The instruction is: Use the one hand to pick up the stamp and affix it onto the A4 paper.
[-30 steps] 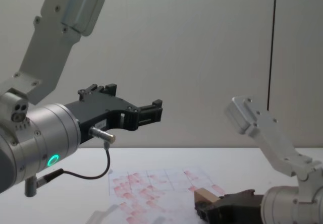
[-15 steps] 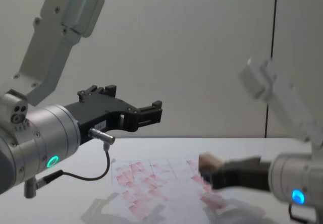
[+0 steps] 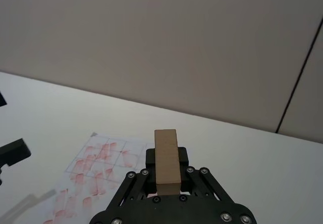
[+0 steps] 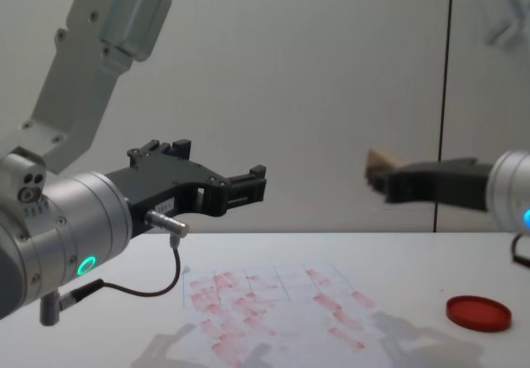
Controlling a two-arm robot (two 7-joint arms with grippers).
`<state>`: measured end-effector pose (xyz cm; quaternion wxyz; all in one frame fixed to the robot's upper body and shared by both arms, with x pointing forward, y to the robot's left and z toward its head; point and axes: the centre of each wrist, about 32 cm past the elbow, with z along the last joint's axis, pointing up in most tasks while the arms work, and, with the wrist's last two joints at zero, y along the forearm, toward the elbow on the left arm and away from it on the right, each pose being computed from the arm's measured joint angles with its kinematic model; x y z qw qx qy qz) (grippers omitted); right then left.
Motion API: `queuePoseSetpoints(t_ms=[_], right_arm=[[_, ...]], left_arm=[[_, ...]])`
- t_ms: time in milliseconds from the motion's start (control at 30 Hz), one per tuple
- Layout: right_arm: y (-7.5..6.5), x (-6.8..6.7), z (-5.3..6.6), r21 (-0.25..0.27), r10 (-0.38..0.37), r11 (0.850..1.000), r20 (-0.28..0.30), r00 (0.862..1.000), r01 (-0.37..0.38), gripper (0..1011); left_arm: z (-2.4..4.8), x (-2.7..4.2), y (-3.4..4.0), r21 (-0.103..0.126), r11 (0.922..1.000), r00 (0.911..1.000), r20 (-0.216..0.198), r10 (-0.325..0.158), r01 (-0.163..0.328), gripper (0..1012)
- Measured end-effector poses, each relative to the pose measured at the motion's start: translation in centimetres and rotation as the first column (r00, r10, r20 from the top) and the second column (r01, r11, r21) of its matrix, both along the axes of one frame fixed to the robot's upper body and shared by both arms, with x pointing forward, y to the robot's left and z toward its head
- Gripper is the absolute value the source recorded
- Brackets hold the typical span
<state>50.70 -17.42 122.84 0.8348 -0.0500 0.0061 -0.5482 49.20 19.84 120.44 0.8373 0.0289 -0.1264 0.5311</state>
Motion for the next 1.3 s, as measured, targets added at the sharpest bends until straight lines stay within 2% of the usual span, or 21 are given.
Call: queuePoseSetpoints(t_ms=[267,467,533,700,833,1133,1300], right_arm=[[-1.3,-0.7,0.4,0.007,-0.072,0.997,-0.006,0.997,0.072,217],[-2.6,-1.1,-0.4,-0.005,-0.132,0.991,-0.044,0.99,0.132,217],[-3.1,-1.1,-1.0,-0.016,-0.158,0.987,-0.068,0.985,0.157,217],[-3.7,-1.0,-1.9,-0.031,-0.184,0.983,-0.095,0.978,0.182,217],[-4.3,-0.7,-3.2,-0.05,-0.211,0.977,-0.132,0.969,0.206,217],[-5.0,0.7,-5.5,-0.077,-0.24,0.97,-0.188,0.952,0.229,218],[-5.0,1.4,-6.5,-0.086,-0.24,0.97,-0.209,0.948,0.227,217]], left_arm=[[0.0,0.0,0.0,0.0,1.0,1.0,0.0,0.0,0.0,993],[0.0,0.0,0.0,0.0,1.0,1.0,0.0,0.0,0.0,993],[0.0,0.0,0.0,0.0,1.0,1.0,0.0,0.0,0.0,993],[0.0,0.0,0.0,0.0,1.0,1.0,0.0,0.0,0.0,993],[0.0,0.0,0.0,0.0,1.0,1.0,0.0,0.0,0.0,993],[0.0,0.0,0.0,0.0,1.0,1.0,0.0,0.0,0.0,993],[0.0,0.0,0.0,0.0,1.0,1.0,0.0,0.0,0.0,993]])
